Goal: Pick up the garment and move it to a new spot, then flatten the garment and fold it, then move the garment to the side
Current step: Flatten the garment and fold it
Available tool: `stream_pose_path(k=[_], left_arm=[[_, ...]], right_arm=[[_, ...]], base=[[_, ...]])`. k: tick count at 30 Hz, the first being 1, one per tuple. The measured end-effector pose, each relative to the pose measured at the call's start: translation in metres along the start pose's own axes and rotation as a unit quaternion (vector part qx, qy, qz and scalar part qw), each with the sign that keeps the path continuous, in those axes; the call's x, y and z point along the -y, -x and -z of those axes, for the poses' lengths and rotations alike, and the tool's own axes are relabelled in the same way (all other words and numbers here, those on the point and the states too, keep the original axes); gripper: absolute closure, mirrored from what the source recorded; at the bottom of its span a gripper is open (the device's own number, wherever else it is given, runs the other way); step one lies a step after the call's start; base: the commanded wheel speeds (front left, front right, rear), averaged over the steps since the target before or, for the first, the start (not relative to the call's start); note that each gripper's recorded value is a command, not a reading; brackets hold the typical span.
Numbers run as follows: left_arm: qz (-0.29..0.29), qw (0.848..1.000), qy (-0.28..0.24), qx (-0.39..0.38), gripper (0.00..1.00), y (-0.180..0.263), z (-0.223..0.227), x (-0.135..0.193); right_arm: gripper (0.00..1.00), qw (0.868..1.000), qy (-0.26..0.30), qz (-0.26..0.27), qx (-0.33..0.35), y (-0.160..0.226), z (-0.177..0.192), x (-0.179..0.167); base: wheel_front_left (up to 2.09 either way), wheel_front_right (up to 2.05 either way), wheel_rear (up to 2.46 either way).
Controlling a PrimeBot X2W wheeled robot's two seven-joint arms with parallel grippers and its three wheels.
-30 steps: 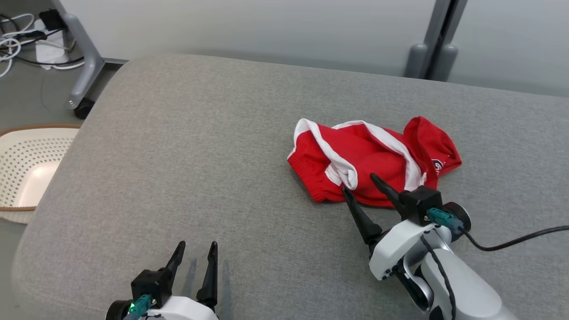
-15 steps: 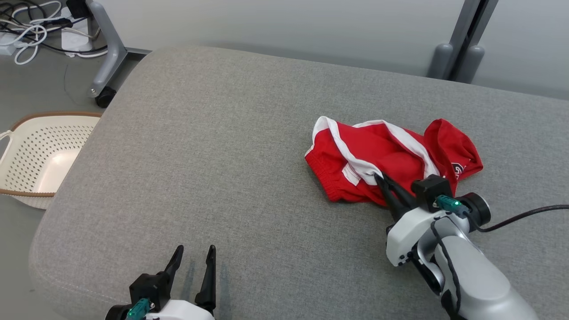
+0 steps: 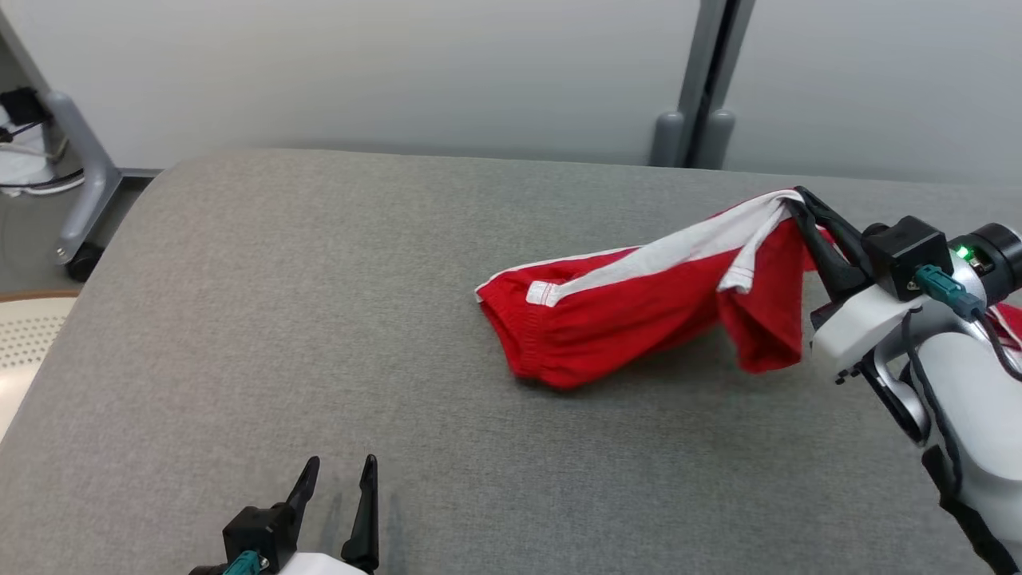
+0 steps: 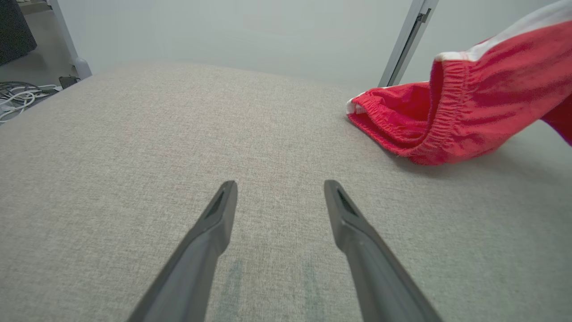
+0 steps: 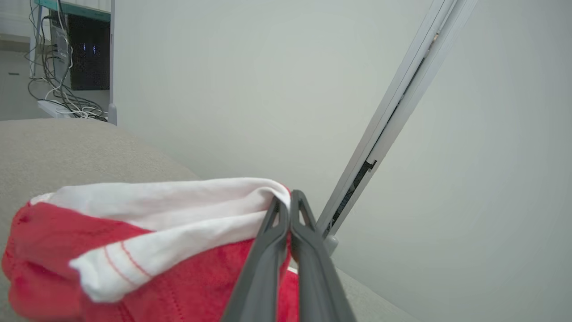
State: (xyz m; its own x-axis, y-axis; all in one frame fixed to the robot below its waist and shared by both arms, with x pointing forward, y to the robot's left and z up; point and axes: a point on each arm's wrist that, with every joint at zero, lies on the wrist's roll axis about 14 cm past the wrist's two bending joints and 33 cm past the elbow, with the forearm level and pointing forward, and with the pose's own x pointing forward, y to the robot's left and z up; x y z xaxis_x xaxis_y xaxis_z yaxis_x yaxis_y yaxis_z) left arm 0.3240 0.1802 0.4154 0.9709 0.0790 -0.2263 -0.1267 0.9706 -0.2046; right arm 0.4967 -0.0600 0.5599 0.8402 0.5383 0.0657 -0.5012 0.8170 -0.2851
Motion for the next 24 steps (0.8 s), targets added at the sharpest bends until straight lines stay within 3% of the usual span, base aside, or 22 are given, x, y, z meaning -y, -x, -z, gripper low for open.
stream_pose_path(k=[1,2,3,4,11,17,24], left_arm=[[0.006,1.0,-0.001,0.0,0.0,-0.002,0.0,0.004],[0.012,1.0,-0.001,-0.001,0.0,-0.003,0.0,0.008],[0.02,1.0,-0.002,-0.002,0.0,-0.005,0.001,0.012],[0.026,1.0,-0.003,-0.003,0.0,-0.006,0.001,0.016],[0.062,0.998,-0.01,-0.014,0.0,-0.019,0.006,0.04],[0.099,0.995,-0.014,-0.008,0.0,-0.035,-0.001,0.063],[0.215,0.976,0.0,0.013,0.0,-0.082,-0.028,0.139]], right_arm=[[1.0,1.0,0.012,0.003,-0.004,0.006,-0.001,0.007],[0.65,1.0,0.024,0.002,-0.007,0.012,-0.002,0.011],[0.09,1.0,0.024,0.005,-0.012,0.018,-0.001,0.016],[0.0,0.999,0.026,0.006,-0.023,0.025,0.004,0.019],[0.0,0.994,-0.013,0.068,-0.086,0.08,0.05,0.056],[0.0,0.986,-0.068,0.109,-0.106,0.109,0.081,0.049],[0.0,0.979,-0.101,0.134,-0.115,0.116,0.1,0.041]], base=[[0.0,0.0,0.0],[0.0,0.0,0.0],[0.0,0.0,0.0],[0.0,0.0,0.0],[0.0,0.0,0.0],[0.0,0.0,0.0],[0.0,0.0,0.0]])
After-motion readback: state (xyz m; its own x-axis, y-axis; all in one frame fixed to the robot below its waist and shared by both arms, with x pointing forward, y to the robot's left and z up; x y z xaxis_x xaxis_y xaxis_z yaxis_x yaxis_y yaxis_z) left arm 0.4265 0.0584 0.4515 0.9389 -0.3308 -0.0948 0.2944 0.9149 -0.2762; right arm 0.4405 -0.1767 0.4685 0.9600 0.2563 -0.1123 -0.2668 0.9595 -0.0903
